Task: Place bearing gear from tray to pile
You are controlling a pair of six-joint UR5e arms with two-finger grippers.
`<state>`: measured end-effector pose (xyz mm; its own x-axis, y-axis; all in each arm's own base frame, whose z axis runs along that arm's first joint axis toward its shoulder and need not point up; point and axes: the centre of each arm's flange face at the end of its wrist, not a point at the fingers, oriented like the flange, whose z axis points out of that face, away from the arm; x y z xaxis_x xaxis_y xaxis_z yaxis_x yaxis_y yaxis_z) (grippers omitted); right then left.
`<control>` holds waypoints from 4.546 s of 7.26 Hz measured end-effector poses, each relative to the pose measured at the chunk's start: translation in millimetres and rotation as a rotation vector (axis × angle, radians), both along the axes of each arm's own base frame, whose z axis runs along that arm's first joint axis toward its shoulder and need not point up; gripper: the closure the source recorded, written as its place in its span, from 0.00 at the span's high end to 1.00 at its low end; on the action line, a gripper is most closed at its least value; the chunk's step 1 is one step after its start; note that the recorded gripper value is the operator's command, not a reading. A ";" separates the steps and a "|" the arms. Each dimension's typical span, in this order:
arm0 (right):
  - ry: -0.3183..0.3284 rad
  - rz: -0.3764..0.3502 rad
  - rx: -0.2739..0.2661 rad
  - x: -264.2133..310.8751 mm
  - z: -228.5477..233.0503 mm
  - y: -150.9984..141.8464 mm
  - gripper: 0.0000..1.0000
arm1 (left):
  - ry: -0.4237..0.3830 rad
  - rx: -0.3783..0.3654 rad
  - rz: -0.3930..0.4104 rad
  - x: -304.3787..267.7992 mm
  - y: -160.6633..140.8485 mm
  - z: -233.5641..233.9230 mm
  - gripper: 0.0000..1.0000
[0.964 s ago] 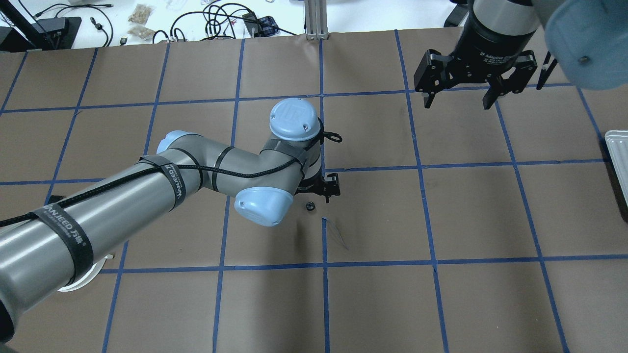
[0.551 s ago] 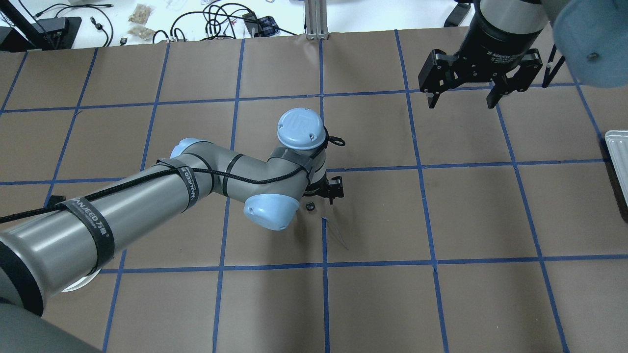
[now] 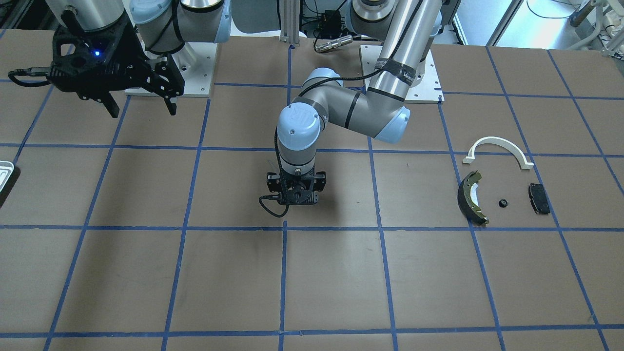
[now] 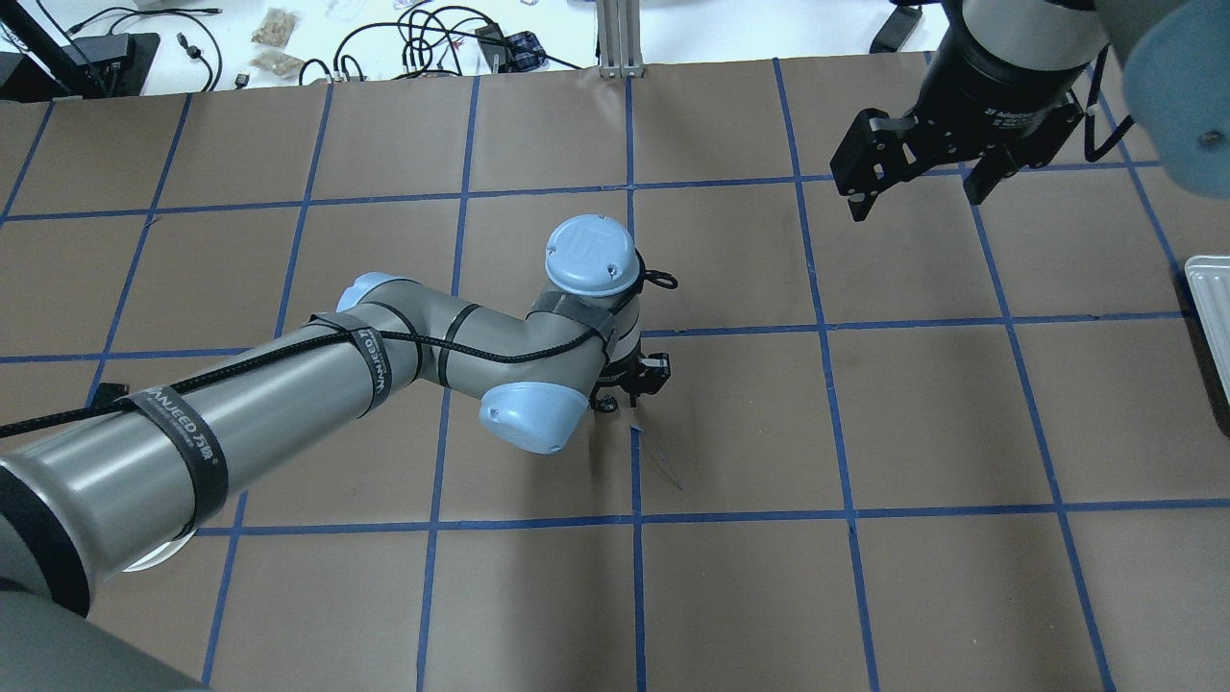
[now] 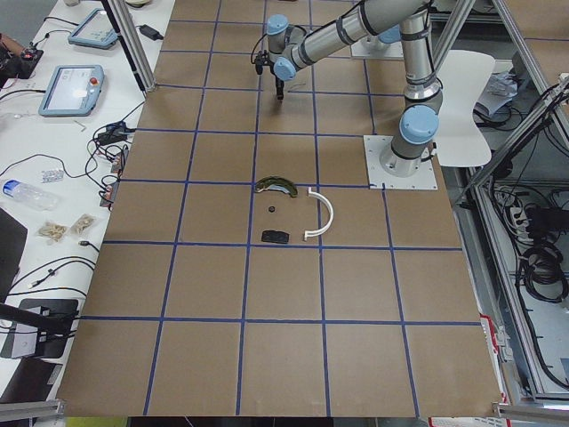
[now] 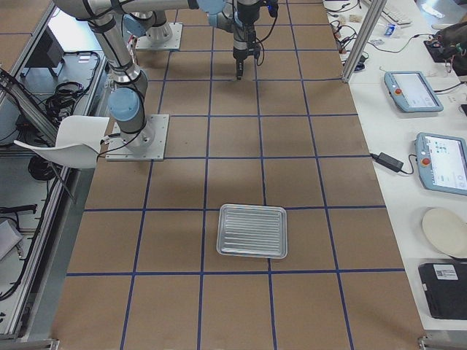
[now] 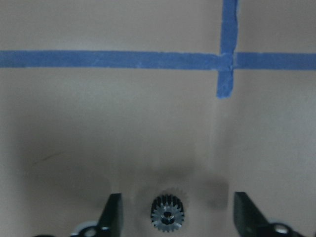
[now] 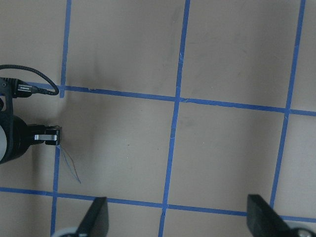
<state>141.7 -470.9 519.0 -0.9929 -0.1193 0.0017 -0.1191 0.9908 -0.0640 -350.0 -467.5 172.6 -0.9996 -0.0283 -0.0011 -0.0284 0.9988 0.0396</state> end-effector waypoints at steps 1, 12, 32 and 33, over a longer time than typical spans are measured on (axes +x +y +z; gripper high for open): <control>0.011 -0.001 0.011 -0.9 -1.5 2.0 1.00 | -0.001 0.001 -0.001 -0.1 0.6 0.6 0.00; 0.070 -0.050 -0.001 -4.7 0.2 13.2 1.00 | 0.001 0.208 -0.136 339.5 -88.9 128.3 0.00; 0.069 -0.084 0.016 -5.2 -7.2 14.0 1.00 | -0.026 0.077 -0.090 306.9 -89.0 231.9 1.00; 0.067 -0.084 0.007 -5.1 -4.2 12.9 1.00 | -0.030 0.044 -0.084 257.8 -87.4 274.7 1.00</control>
<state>136.6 -457.9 514.7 -0.9970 -0.0362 0.0678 -0.0397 0.9979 -0.0516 -92.3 -554.9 447.3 -0.9980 0.0561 -0.0300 0.0534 0.9951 0.0836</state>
